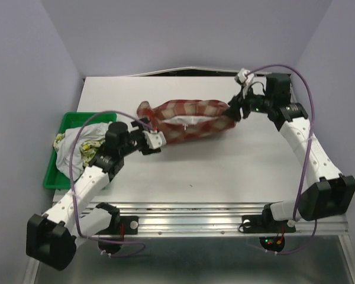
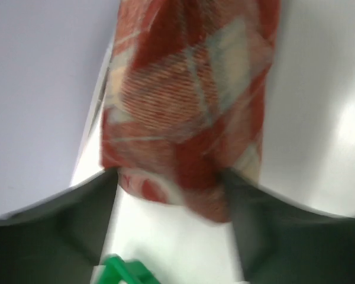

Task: Fold and stack the skirts
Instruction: Flatten the skirt out

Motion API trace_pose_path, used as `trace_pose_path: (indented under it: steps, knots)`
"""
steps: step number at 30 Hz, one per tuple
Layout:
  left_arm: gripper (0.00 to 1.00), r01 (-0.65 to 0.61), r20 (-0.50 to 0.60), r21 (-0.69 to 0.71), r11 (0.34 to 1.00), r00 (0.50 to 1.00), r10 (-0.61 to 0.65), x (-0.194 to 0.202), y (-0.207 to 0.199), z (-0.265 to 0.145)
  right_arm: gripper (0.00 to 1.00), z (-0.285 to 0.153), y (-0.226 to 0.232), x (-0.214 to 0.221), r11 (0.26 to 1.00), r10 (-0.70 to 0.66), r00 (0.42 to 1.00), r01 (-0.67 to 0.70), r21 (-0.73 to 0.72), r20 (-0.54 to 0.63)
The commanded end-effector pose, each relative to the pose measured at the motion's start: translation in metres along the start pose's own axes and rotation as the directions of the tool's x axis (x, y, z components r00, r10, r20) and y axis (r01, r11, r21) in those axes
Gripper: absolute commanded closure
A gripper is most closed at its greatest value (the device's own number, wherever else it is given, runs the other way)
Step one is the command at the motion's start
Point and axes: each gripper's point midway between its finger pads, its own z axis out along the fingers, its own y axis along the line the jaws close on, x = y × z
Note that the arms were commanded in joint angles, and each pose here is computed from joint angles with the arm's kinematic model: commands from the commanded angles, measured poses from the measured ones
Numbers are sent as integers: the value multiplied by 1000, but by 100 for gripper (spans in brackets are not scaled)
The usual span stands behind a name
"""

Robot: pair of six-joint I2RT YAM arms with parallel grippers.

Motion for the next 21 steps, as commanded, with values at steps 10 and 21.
trace_pose_path:
  steps: [10,21]
  knots:
    - [19,-29,-192,272,962,978,84,42,-90,-49,0,-55,52,170,987,-150,899,160,-11,-412]
    - [28,120,-270,608,785,961,62,19,-121,-2,27,-72,67,242,992,-124,779,80,-99,-615]
